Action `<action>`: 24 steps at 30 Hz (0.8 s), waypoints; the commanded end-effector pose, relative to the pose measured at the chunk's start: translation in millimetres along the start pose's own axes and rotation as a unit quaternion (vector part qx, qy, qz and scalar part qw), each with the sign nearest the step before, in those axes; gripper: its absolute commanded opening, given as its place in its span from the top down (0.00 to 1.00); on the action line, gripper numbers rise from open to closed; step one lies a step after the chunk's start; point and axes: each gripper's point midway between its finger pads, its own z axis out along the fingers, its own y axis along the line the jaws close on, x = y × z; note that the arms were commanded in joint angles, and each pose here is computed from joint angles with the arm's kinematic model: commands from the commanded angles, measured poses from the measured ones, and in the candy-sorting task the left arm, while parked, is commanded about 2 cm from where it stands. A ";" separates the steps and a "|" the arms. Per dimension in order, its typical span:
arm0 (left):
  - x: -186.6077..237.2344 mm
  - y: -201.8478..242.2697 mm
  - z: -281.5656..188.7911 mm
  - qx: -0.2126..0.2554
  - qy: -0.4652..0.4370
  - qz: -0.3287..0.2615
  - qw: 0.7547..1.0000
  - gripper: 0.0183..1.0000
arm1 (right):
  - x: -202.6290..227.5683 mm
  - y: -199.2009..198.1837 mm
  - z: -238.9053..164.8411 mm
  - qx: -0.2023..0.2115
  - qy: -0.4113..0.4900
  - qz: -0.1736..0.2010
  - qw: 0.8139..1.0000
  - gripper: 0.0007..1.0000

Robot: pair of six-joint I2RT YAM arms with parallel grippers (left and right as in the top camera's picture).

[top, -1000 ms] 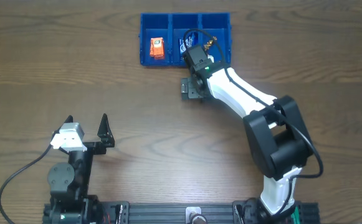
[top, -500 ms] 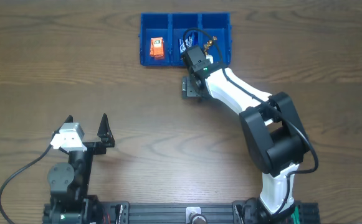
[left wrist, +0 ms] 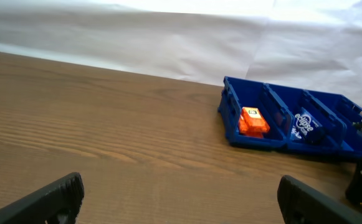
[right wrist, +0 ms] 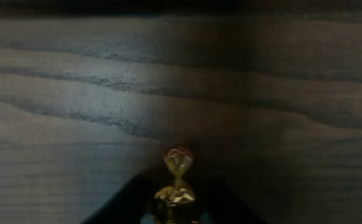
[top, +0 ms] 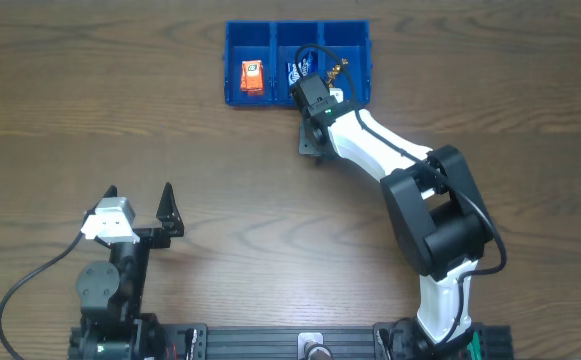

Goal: Sort Candies Into Trays

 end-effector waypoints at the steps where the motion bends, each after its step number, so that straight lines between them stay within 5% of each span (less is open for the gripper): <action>1: 15.8 3.8 0.5 -0.006 0.025 0.002 1.000 0.00 | 7.4 -10.3 7.6 0.018 0.016 0.005 1.000 0.75; 6: 15.8 3.8 0.5 -0.006 0.025 0.002 1.000 0.00 | 7.0 -10.8 7.5 0.018 0.016 0.006 1.000 0.95; 10: 15.8 3.8 0.5 -0.006 0.025 0.002 1.000 0.00 | -1.1 -13.7 -3.7 0.014 0.004 0.012 1.000 0.96; 15: 15.8 3.8 0.5 -0.006 0.025 0.002 1.000 0.00 | -50.6 -20.3 -75.1 0.007 -0.101 0.021 0.995 0.96; 21: 15.8 3.8 0.5 -0.006 0.025 0.002 1.000 0.00 | -133.3 -35.2 -193.7 0.025 -0.267 0.010 0.963 0.96; 24: 15.8 3.8 0.5 -0.006 0.025 0.002 1.000 0.00 | -167.4 -43.6 -214.0 0.023 -0.308 0.005 0.951 0.96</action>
